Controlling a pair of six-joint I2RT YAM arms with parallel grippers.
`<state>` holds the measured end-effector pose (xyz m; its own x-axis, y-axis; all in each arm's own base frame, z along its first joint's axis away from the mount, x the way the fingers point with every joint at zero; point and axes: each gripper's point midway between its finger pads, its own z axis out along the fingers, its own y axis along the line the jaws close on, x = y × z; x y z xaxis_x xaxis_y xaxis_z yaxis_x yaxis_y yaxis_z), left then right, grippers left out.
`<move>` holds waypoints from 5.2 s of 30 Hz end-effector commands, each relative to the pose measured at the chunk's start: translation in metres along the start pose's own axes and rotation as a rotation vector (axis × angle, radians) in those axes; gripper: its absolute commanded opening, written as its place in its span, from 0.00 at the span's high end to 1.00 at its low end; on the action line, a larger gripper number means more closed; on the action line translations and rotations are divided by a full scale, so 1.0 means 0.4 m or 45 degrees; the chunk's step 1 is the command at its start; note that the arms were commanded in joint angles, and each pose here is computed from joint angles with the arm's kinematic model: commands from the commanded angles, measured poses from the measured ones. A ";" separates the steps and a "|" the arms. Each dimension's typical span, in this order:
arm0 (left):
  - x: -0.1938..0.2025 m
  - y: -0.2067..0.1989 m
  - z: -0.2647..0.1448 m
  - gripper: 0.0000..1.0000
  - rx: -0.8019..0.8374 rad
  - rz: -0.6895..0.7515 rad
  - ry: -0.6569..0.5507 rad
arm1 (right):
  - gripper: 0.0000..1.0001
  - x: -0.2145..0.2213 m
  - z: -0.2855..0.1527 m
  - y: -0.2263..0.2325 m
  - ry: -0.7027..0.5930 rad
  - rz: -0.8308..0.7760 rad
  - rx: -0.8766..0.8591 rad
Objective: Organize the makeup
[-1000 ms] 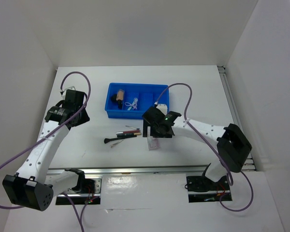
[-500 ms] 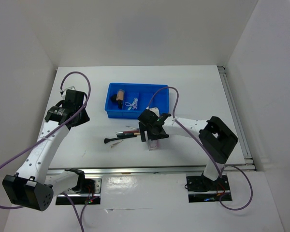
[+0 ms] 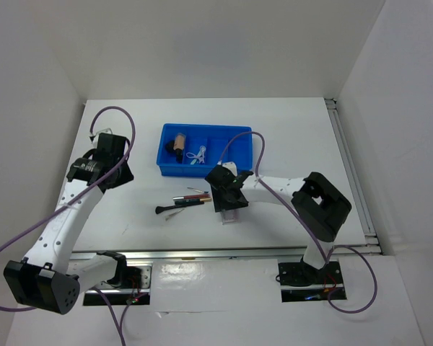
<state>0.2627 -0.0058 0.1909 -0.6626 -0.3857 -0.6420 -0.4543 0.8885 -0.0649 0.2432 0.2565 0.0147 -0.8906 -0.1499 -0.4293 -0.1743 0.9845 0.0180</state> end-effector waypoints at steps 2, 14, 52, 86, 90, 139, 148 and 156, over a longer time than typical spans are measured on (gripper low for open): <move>-0.048 -0.008 -0.029 0.54 0.011 -0.046 -0.052 | 0.42 -0.007 -0.048 -0.003 -0.033 0.005 0.006; -0.002 -0.052 0.004 0.53 0.054 -0.059 0.114 | 0.47 -0.222 -0.343 -0.033 -0.251 0.167 -0.080; -0.056 -0.035 0.022 0.52 -0.024 0.058 0.056 | 0.13 -0.658 0.086 -0.024 -0.327 0.229 -0.069; -0.005 0.002 -0.009 0.53 -0.028 -0.010 0.066 | 0.49 -0.119 -0.167 0.401 -0.205 -0.663 -0.476; 0.020 -0.002 -0.010 0.53 -0.001 -0.037 0.098 | 0.42 -0.105 -0.109 0.408 -0.187 -0.724 -0.423; -0.016 0.012 -0.072 0.51 -0.007 -0.143 0.099 | 0.41 -0.127 -0.101 0.512 -0.241 -0.919 -0.586; -0.135 -0.010 -0.133 0.50 0.023 -0.298 -0.005 | 0.32 -0.098 -0.087 0.556 -0.231 -0.980 -0.659; -0.218 -0.042 -0.121 0.48 0.045 -0.366 0.017 | 0.32 -0.085 -0.058 0.583 -0.216 -1.024 -0.704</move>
<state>0.2887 0.0017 0.2777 -0.5250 -0.5984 -0.6052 -0.5936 0.7671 -0.2434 0.2190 0.4674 0.0406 -0.4013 -0.7215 -0.5643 -0.8913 0.4497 0.0589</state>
